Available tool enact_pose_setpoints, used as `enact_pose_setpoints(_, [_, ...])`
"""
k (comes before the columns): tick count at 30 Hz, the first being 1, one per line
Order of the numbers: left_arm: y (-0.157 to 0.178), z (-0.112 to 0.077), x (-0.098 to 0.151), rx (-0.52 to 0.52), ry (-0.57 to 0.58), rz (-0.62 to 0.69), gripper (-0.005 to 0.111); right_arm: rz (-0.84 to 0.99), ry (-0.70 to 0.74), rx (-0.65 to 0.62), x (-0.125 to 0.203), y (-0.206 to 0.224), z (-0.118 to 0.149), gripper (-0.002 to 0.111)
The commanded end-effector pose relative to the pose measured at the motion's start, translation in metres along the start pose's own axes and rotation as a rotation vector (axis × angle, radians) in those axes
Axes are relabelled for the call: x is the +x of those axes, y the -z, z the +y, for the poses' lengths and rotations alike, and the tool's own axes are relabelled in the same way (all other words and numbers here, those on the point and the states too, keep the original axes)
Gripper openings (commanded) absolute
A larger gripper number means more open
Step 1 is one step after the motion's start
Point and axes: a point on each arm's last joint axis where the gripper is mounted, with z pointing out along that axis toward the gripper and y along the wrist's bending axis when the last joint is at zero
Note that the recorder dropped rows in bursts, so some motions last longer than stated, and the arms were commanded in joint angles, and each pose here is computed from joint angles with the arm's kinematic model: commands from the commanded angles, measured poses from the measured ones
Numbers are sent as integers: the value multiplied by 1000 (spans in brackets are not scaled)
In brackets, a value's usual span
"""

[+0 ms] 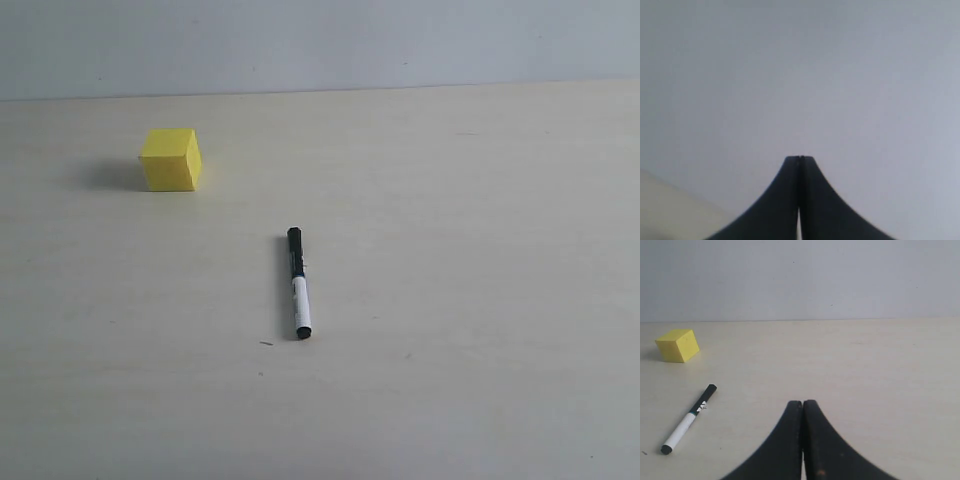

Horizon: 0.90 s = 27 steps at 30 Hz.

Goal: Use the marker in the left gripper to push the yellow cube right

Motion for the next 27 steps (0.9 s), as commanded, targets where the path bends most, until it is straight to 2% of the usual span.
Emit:
enact_pose_setpoints(1, [4, -17, -39, 121, 74, -300, 0, -6, 3, -1, 1, 0, 0, 0])
enact_pose_setpoints(3, [-5, -35, -63, 148, 46, -311, 0, -6, 3, -1, 1, 0, 0, 0])
enact_pose_setpoints(4, [-21, -54, -87, 147, -21, -301, 0, -6, 3, -1, 1, 0, 0, 0])
enact_pose_setpoints(6, [-47, -67, -101, 118, -87, -245, 0, -6, 3, -1, 1, 0, 0, 0])
enact_pose_setpoints(8, [-85, -77, -105, 71, -149, -103, 0, -6, 3, -1, 1, 0, 0, 0])
enact_pose_setpoints(9, [-129, -82, -96, 16, -214, 127, 0, -6, 3, -1, 1, 0, 0, 0])
enact_pose_setpoints(12, [-189, -74, -59, -86, -256, 554, 0, -6, 3, -1, 1, 0, 0, 0])
enact_pose_setpoints(15, [-234, -62, -20, -169, -247, 915, 0, -6, 3, -1, 1, 0, 0, 0])
enact_pose_setpoints(19, [-264, -49, 43, -235, -226, 1352, 0, -6, 3, -1, 1, 0, 0, 0])
enact_pose_setpoints(21, [-270, -52, 76, -232, -275, 1516, 0, -6, 3, -1, 1, 0, 0, 0])
enact_pose_setpoints(23, [-271, -60, 104, -267, -326, 1605, 0, -6, 3, -1, 1, 0, 0, 0])
enact_pose_setpoints(27, [-262, -85, 157, -379, -476, 1660, 0, -6, 3, -1, 1, 0, 0, 0])
